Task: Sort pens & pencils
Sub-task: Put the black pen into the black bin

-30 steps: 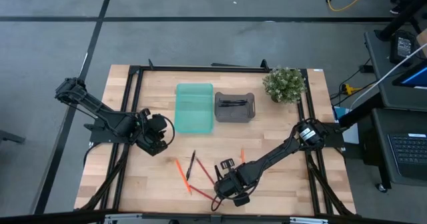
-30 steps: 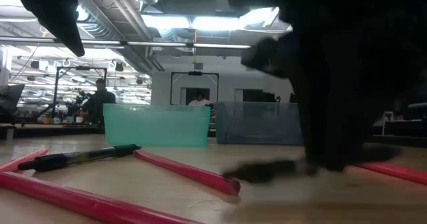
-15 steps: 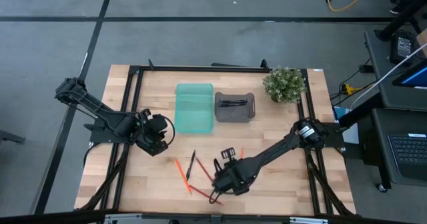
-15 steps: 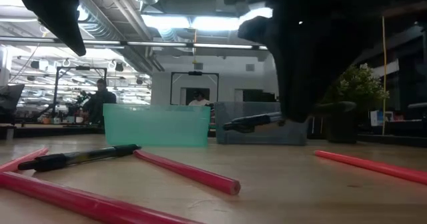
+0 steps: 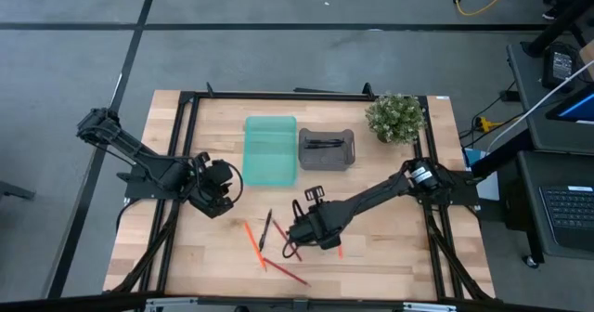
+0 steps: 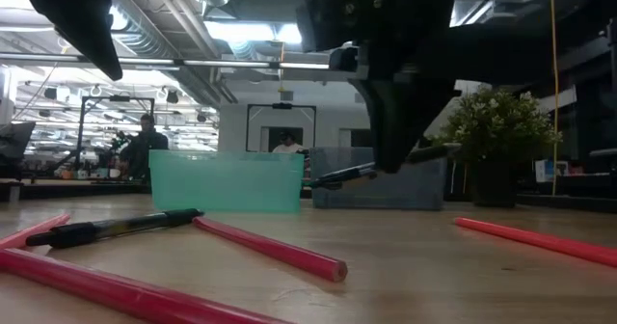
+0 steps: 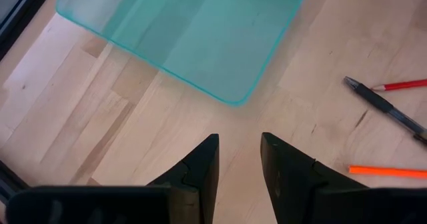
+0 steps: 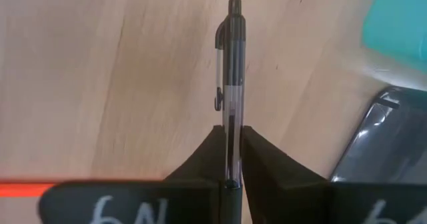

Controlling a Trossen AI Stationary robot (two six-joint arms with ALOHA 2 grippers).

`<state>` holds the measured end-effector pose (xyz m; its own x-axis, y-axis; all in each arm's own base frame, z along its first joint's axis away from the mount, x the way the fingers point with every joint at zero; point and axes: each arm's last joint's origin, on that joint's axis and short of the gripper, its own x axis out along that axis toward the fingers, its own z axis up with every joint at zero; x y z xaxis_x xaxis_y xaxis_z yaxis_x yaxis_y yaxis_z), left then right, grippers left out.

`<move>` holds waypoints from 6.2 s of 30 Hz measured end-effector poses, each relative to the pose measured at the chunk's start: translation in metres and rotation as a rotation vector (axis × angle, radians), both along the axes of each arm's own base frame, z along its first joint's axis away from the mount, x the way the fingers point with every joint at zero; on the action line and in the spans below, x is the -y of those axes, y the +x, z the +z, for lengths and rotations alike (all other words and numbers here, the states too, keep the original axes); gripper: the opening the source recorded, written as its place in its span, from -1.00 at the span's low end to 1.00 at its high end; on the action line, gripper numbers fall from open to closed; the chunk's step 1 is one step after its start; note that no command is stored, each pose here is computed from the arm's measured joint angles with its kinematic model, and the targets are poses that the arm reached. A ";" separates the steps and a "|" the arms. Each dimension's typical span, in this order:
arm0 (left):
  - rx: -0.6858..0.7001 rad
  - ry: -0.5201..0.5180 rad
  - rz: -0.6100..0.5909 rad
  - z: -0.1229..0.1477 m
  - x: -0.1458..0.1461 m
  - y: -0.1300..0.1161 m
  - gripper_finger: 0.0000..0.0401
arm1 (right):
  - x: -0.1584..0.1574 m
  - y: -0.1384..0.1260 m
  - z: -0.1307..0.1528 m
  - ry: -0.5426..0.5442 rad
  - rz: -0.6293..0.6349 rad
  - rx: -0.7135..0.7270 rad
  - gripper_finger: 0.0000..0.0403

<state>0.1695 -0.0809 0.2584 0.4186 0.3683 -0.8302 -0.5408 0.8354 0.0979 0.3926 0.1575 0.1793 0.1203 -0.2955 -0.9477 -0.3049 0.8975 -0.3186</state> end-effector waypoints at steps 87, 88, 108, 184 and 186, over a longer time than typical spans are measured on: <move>0.016 -0.007 -0.036 0.000 0.010 -0.005 -0.47 | 0.228 -0.036 0.015 0.053 -0.312 0.218 -0.53; 0.016 -0.007 -0.036 0.000 0.010 -0.005 -0.47 | 0.228 -0.036 0.015 0.053 -0.313 0.218 -0.53; 0.030 -0.018 -0.034 0.000 0.011 -0.003 -0.47 | 0.110 -0.005 0.103 0.292 -0.010 0.384 -0.57; -0.206 -0.547 0.418 -0.074 0.057 0.166 -0.47 | 0.070 -0.155 0.230 -0.312 -0.085 0.754 -0.57; -0.198 -0.553 0.422 -0.073 0.057 0.167 -0.47 | 0.070 -0.155 0.230 -0.310 -0.085 0.755 -0.57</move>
<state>0.3367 -0.1379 0.1852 0.1563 -0.0308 -0.9872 -0.8444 0.5144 -0.1498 0.2373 0.0877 0.4097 0.6584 -0.5678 -0.4941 0.1560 0.7451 -0.6485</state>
